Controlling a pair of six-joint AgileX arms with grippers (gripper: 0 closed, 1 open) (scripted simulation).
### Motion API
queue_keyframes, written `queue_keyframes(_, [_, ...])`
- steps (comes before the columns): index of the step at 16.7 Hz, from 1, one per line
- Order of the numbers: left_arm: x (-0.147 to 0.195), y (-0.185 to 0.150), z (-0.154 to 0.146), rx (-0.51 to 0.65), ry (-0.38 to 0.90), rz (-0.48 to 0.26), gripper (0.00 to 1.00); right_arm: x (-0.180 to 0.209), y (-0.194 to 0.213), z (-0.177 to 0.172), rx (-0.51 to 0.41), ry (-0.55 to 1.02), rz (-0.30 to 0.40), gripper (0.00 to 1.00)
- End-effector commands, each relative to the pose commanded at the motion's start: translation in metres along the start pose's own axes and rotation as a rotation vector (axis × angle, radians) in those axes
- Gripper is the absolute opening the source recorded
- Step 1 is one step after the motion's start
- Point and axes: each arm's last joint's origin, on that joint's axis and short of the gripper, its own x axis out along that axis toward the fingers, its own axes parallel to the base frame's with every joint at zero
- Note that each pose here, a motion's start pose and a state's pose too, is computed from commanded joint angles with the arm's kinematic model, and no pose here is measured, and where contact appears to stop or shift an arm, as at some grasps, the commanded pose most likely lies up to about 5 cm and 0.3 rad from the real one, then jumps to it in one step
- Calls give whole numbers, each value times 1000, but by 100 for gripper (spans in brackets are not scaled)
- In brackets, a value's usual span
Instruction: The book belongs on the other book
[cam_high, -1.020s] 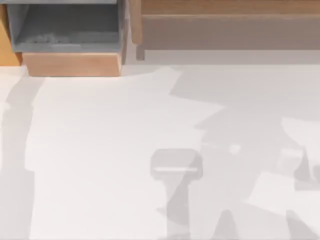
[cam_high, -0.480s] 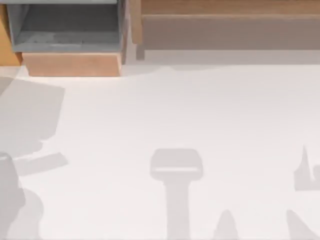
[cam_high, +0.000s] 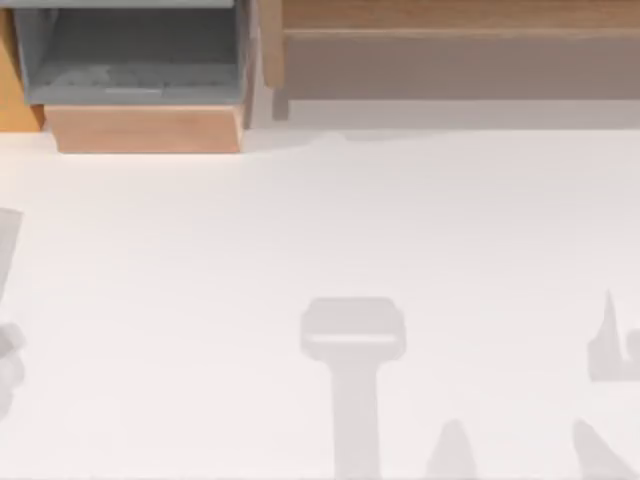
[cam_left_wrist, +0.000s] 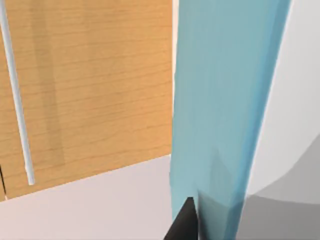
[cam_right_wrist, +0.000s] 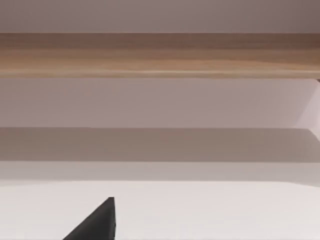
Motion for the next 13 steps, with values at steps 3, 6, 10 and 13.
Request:
queue_keyframes(3, [1,3,0,8,0,6,0,0,0,0,0,0,0,100])
queue_keyframes(6, [4,1,0,1,0,1,0,0,0,0,0,0,0,100])
queue_keyframes(10, [5,1,0,0,0,0,0,0,0,0,0,0,0,100])
queue_keyframes(13, [5,1,0,0,0,0,23,0,0,0,0,0,0,100])
